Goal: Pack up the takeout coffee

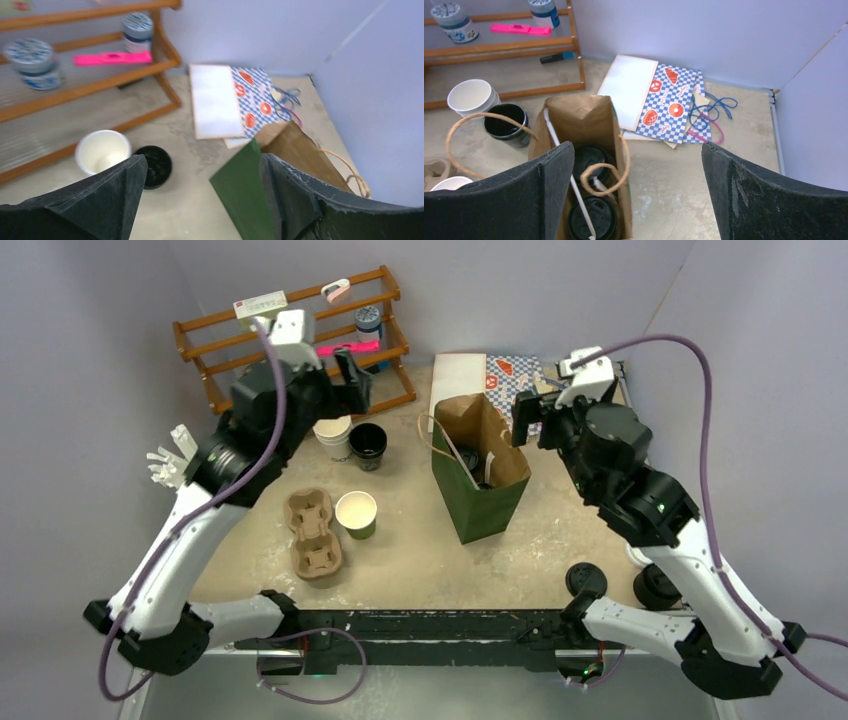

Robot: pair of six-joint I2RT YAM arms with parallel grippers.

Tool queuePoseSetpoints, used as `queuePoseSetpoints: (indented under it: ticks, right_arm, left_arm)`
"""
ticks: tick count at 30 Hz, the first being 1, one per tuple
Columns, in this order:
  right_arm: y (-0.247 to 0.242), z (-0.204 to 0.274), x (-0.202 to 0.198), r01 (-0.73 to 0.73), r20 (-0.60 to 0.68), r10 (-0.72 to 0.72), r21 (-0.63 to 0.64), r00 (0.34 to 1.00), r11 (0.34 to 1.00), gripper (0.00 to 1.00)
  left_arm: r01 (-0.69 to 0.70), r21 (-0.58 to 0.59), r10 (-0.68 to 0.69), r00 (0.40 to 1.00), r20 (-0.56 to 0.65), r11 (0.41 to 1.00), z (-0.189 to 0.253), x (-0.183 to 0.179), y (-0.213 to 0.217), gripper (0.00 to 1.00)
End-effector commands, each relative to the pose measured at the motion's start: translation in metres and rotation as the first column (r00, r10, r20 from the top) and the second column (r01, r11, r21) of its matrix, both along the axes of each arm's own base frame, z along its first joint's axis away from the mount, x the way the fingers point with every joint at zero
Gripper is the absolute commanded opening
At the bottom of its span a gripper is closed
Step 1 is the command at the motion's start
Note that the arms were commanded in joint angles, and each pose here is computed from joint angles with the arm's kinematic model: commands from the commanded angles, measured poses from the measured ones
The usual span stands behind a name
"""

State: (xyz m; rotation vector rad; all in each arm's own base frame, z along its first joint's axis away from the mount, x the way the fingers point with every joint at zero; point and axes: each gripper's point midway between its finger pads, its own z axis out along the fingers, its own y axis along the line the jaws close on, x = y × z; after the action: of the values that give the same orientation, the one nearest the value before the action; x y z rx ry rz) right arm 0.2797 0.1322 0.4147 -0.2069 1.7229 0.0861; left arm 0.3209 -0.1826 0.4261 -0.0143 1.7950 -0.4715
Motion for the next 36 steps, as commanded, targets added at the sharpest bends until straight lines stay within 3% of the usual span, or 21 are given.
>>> queuePoseSetpoints:
  ticks: [1, 3, 7, 11, 14, 19, 22, 25, 29, 33, 36]
  right_arm:
    - [-0.009, 0.002, 0.003, 0.028, 0.079, -0.025, -0.032, 0.997, 0.999, 0.99]
    - [-0.023, -0.017, 0.004, 0.111, 0.046, -0.109, -0.04, 0.993, 0.993, 0.99]
    - [-0.05, -0.046, 0.013, 0.21, -0.023, -0.208, 0.091, 0.978, 0.974, 0.99]
    - [-0.091, -0.082, 0.037, 0.338, -0.144, -0.315, 0.186, 0.938, 0.923, 0.99]
    - [-0.091, -0.097, 0.052, 0.362, -0.158, -0.333, 0.221, 0.929, 0.906, 0.99]
    - [-0.106, -0.156, 0.079, 0.429, -0.176, -0.397, 0.218, 0.901, 0.876, 0.98]
    - [-0.136, -0.223, 0.079, 0.546, -0.238, -0.506, 0.149, 0.829, 0.825, 0.99]
    - [-0.156, -0.265, 0.076, 0.586, -0.261, -0.537, 0.178, 0.802, 0.79, 0.98]
    - [-0.16, -0.281, 0.08, 0.535, -0.156, -0.512, 0.222, 0.844, 0.815, 0.98]
    - [-0.151, -0.291, 0.081, 0.44, -0.064, -0.437, 0.202, 0.897, 0.875, 0.99]
    - [-0.149, -0.307, 0.08, 0.422, -0.057, -0.419, 0.185, 0.906, 0.888, 0.99]
  left_arm:
    - [-0.204, 0.151, 0.19, 0.976, 0.103, 0.967, 0.001, -0.012, 0.064, 0.9]
    - [-0.272, 0.181, 0.265, 0.962, 0.063, 0.945, -0.022, -0.016, 0.081, 0.95]
    - [-0.376, 0.236, 0.389, 0.921, -0.01, 0.896, -0.072, -0.021, 0.114, 1.0]
    - [-0.434, 0.21, 0.452, 0.891, -0.047, 0.876, -0.1, -0.007, 0.144, 1.0]
    - [-0.487, 0.184, 0.512, 0.85, -0.122, 0.854, -0.134, 0.008, 0.174, 1.0]
    - [-0.647, 0.169, 0.668, 0.733, -0.129, 0.743, -0.178, 0.023, 0.21, 1.0]
    - [-0.711, 0.211, 0.74, 0.661, -0.123, 0.671, -0.211, 0.02, 0.227, 1.0]
    - [-0.745, 0.287, 0.792, 0.603, -0.094, 0.601, -0.24, 0.01, 0.246, 1.0]
    - [-0.732, 0.327, 0.783, 0.621, -0.044, 0.598, -0.273, 0.005, 0.256, 1.0]
    - [-0.662, 0.327, 0.685, 0.726, 0.058, 0.674, -0.291, 0.007, 0.247, 1.0]
    - [-0.647, 0.344, 0.639, 0.754, 0.152, 0.681, -0.294, 0.008, 0.248, 1.0]
